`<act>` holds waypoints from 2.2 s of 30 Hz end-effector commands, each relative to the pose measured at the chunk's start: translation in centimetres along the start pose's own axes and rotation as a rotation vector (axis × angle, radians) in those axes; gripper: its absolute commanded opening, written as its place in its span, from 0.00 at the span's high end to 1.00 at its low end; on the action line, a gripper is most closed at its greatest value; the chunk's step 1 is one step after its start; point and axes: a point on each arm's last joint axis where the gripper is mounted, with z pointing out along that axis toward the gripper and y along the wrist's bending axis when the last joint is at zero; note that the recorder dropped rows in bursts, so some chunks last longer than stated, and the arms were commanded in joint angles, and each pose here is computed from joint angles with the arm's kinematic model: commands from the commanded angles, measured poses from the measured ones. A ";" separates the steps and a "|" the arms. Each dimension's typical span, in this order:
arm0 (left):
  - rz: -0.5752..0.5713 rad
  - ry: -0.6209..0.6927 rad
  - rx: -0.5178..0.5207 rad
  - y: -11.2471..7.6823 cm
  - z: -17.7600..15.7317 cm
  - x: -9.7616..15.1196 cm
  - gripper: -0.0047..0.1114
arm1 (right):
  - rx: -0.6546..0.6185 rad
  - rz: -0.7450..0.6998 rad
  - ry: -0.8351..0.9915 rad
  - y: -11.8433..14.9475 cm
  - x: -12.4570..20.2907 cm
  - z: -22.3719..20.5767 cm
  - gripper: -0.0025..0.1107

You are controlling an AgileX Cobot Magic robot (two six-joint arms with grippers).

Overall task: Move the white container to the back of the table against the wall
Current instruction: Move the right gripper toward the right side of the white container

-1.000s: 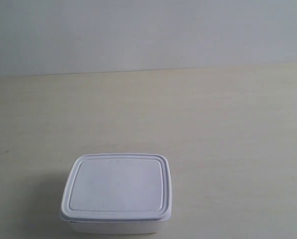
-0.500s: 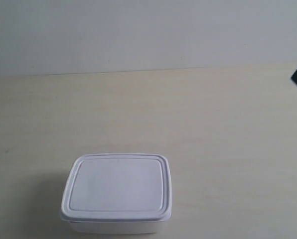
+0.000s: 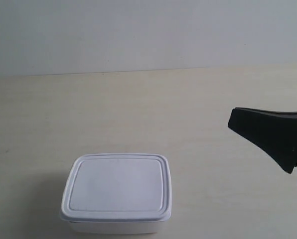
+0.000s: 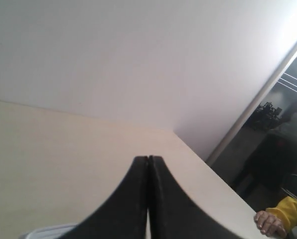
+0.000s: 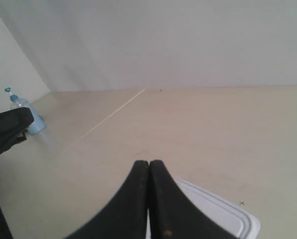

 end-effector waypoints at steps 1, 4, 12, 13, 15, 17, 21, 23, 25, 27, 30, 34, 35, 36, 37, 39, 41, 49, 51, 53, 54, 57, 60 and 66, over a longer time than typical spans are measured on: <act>-0.034 0.014 0.003 0.2 -0.1 0.6 0.96 | 0.023 -0.015 0.029 -0.2 -0.6 0.9 0.98; -0.040 -0.022 -0.022 0.4 -0.1 0.3 0.96 | 0.053 0.011 0.059 -0.5 -1.2 2.0 0.98; -0.015 -0.015 -0.102 1.5 0.2 0.2 0.96 | 0.070 -0.016 0.195 0.6 -0.9 5.6 0.98; -0.021 0.001 -0.101 1.5 0.3 0.3 0.96 | 0.079 -0.033 0.223 0.8 -0.6 6.0 0.98; -0.046 0.030 -0.058 1.4 0.6 0.5 0.96 | 0.069 -0.058 0.284 1.4 0.2 7.1 0.98; -0.065 0.042 -0.022 1.2 0.7 0.6 0.96 | 0.045 -0.104 0.339 2.1 1.0 8.1 0.98; -0.085 0.024 -0.061 1.8 1.1 0.1 0.96 | 0.151 -0.155 0.428 2.1 2.2 9.9 0.98; -0.090 0.024 -0.073 1.9 1.5 -0.7 0.96 | 0.149 -0.176 0.457 2.1 2.8 10.4 0.98; -0.107 0.016 -0.096 2.2 1.9 -1.3 0.96 | 0.146 -0.177 0.473 2.1 3.1 10.6 0.98; -0.127 0.014 -0.115 2.5 2.3 -2.0 0.96 | 0.153 -0.180 0.486 1.9 3.4 10.8 0.98; -0.139 0.016 -0.109 2.5 3.2 -3.2 0.96 | 0.159 -0.182 0.509 1.7 3.9 11.1 0.98; -0.130 0.027 -0.115 2.2 4.3 -4.5 0.96 | 0.163 -0.181 0.522 1.5 4.2 11.2 0.98; -0.123 0.033 -0.117 2.0 4.7 -4.8 0.96 | 0.164 -0.180 0.524 1.5 4.3 11.3 0.98; -0.119 0.040 -0.128 1.8 5.1 -5.1 0.96 | 0.164 -0.180 0.524 1.5 4.3 11.3 0.98; -0.112 0.049 -0.143 1.7 5.4 -5.2 0.96 | 0.165 -0.180 0.526 1.5 4.3 11.3 0.98; -0.085 0.083 -0.154 1.1 6.3 -5.4 0.96 | 0.165 -0.180 0.526 1.5 4.3 11.3 0.98; -0.041 0.127 -0.164 0.6 7.0 -5.0 0.96 | 0.165 -0.180 0.526 1.5 4.3 11.3 0.98; 0.085 0.362 -0.215 -0.9 9.0 -1.1 0.96 | 0.149 -0.181 0.533 1.5 4.5 11.2 0.98; 0.106 0.443 -0.182 -1.7 9.6 0.5 0.96 | 0.118 -0.173 0.534 1.8 4.7 11.2 0.98; 0.144 0.523 -0.158 -2.4 9.9 2.2 0.96 | 0.107 -0.183 0.547 2.2 5.0 11.2 0.98; 0.172 0.564 -0.156 -2.8 10.0 3.1 0.96 | 0.108 -0.192 0.556 2.4 5.2 11.2 0.98; 0.276 0.654 -0.199 -3.4 9.9 5.2 0.96 | 0.168 -0.232 0.597 2.3 6.1 11.3 0.98; 0.374 0.690 -0.262 -3.8 9.3 6.1 0.96 | 0.224 -0.257 0.633 1.9 6.8 11.4 0.98; 0.449 0.797 -0.278 -4.1 7.6 7.9 0.96 | 0.170 -0.237 0.662 2.1 7.7 11.6 0.98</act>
